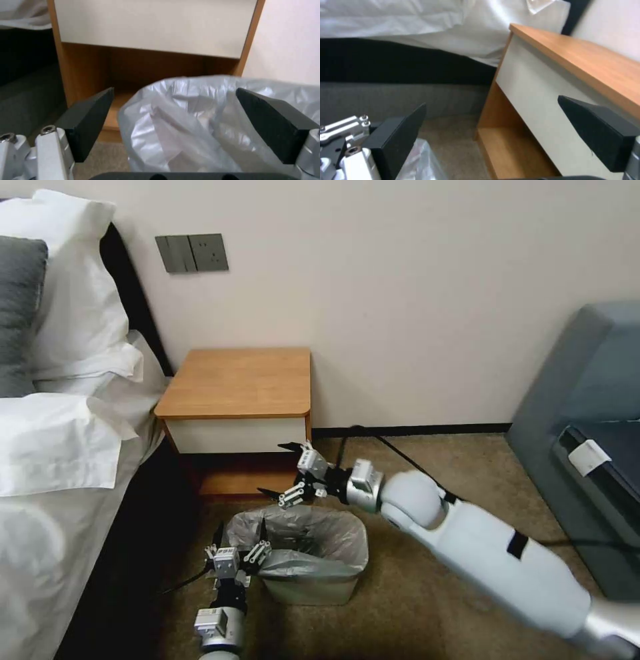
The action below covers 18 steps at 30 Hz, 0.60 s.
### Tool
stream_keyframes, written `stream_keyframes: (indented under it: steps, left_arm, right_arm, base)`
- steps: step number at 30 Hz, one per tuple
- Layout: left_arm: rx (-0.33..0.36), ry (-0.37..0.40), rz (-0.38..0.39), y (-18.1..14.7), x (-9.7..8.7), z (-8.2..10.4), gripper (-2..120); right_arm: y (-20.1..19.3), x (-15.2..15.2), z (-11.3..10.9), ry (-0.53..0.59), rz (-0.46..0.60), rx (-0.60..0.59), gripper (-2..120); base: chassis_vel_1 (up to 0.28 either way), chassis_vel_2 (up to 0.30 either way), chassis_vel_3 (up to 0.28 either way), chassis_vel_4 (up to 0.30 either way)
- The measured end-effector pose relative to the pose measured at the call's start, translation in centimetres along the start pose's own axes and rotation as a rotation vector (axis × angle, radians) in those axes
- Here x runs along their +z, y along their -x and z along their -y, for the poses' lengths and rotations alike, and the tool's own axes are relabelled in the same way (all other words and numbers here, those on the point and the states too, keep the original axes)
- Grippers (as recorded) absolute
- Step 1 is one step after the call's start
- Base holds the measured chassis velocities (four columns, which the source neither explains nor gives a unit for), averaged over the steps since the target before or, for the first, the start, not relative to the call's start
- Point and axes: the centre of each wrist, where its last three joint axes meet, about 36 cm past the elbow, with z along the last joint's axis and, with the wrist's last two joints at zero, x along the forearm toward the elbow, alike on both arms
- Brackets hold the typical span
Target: Pick up the garbage bag from the table and place it over the trash can.
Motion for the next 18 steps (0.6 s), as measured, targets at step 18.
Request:
stream_keyframes:
  steps: [18]
  left_arm:
    - [0.062, -0.033, 0.067, 2.1, -5.1, -1.1, 93]
  right_arm:
    - [-6.0, 0.0, -9.0, 0.195, 0.010, 0.368, 100]
  base:
    - [0.000, 0.000, 0.000, 0.000]
